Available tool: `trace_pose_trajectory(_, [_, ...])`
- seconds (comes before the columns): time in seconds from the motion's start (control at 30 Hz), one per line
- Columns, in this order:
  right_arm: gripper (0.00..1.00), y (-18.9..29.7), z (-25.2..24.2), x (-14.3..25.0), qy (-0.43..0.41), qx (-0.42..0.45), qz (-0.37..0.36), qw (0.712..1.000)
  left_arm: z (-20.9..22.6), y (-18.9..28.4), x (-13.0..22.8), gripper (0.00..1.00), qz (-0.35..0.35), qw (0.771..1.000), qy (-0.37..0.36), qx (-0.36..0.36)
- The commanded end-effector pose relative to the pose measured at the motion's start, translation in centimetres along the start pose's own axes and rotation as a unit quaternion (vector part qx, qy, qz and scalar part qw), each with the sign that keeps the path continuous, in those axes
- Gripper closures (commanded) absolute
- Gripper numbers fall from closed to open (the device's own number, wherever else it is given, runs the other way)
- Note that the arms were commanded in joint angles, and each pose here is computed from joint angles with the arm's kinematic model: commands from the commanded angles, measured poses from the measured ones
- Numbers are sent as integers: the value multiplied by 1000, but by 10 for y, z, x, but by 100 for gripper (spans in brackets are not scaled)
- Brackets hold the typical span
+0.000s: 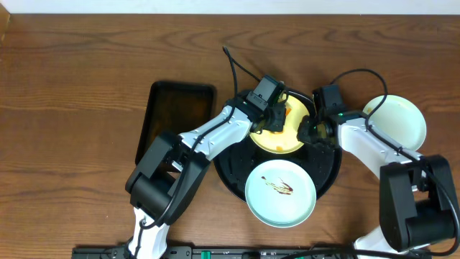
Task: Clean dirty plates on tray and stack at the side
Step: 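Scrub the yellow plate with the sponge in the left gripper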
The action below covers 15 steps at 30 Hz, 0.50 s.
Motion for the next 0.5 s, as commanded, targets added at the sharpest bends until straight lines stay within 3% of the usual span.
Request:
trace_pose_trajectory(0.0, [99, -1, 2, 1, 2, 5, 5, 1000, 1, -7, -1, 93, 3, 1000, -10, 3])
trace_pose_trajectory(0.17, [99, -1, 1, 2, 2, 8, 8, 1000, 12, -21, 13, 92, 28, 1000, -6, -11])
trace_pose_trajectory(0.37, [99, -1, 0, 4, 2, 10, 11, 1000, 71, -11, 21, 92, 42, 988, 11, -146])
trace_pose_trajectory(0.47, [99, -1, 0, 4, 2, 10, 11, 1000, 92, -2, 29, 92, 68, 983, 40, -166])
Point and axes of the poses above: each gripper's point midway between its finger pads, its own y axis back along the fingers, its own z axis along the line the jaws close on, x = y × z, the point moved 1 cm from there along y, back along the fingers
